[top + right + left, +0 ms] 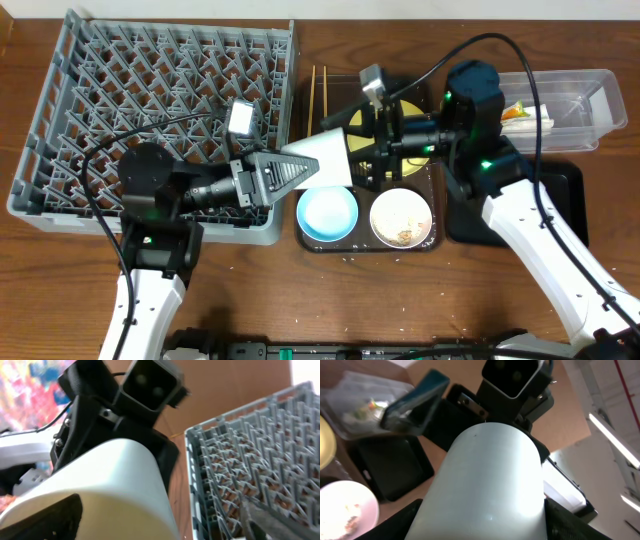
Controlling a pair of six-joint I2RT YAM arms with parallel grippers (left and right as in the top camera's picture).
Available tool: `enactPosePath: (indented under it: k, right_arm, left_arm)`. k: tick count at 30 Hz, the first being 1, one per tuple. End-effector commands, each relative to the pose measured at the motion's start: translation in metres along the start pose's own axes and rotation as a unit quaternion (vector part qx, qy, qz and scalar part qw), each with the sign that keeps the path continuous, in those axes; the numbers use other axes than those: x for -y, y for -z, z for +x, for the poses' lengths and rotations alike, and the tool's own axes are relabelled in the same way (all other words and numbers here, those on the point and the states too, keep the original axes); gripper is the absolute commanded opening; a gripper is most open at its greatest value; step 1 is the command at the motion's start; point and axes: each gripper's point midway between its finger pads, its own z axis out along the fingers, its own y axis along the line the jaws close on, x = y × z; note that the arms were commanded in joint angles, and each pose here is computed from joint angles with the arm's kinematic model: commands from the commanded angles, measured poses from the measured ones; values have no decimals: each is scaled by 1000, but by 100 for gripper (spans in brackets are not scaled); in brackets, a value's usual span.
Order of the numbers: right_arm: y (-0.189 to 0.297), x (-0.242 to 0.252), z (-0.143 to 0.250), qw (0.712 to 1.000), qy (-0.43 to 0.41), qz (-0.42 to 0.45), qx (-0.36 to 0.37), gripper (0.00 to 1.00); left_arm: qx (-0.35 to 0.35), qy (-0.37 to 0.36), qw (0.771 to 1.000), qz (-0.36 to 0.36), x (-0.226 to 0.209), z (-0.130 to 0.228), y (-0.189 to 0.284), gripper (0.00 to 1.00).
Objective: Sort waste into correct bins and load items into the dishwasher
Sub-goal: 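Grasp the cup with the left gripper and release the right gripper, then lower the cup into the grey dish rack with the left gripper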
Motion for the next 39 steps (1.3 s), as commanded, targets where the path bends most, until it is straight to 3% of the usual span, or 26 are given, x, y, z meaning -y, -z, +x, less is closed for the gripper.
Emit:
enactPosePath:
  k: [1, 7, 12, 21, 28, 30, 35, 37, 39]
  right_arm:
    - [22, 30, -11, 996, -40, 73, 28, 99]
    - [71, 88, 3, 964, -148, 214, 55, 99]
    - [82, 108, 33, 933, -221, 282, 34, 99]
    - [77, 106, 49, 928, -234, 291, 8, 99]
    - [74, 108, 56, 922, -240, 304, -2, 99]
    - [78, 113, 66, 912, -241, 332, -16, 99]
    - [98, 130, 93, 870, -246, 423, -53, 99]
    - [104, 133, 98, 861, -246, 441, -60, 99]
    - [107, 134, 99, 856, -247, 450, -62, 99]
  left_arm:
    - [27, -34, 999, -16, -2, -14, 11, 34]
    - [83, 14, 994, -67, -30, -34, 44, 30]
    - [141, 47, 983, -105, -49, -51, 77, 25]
    - [252, 150, 926, -237, -113, -57, 126, 23]
    - [278, 179, 838, -433, -141, -39, 174, 23]
    - [278, 170, 804, -497, -136, -34, 194, 23]
    - [273, 160, 679, -663, -123, -13, 257, 23]
    - [269, 163, 649, -693, -124, -5, 270, 23]
    - [258, 169, 634, -709, -129, 0, 276, 23]
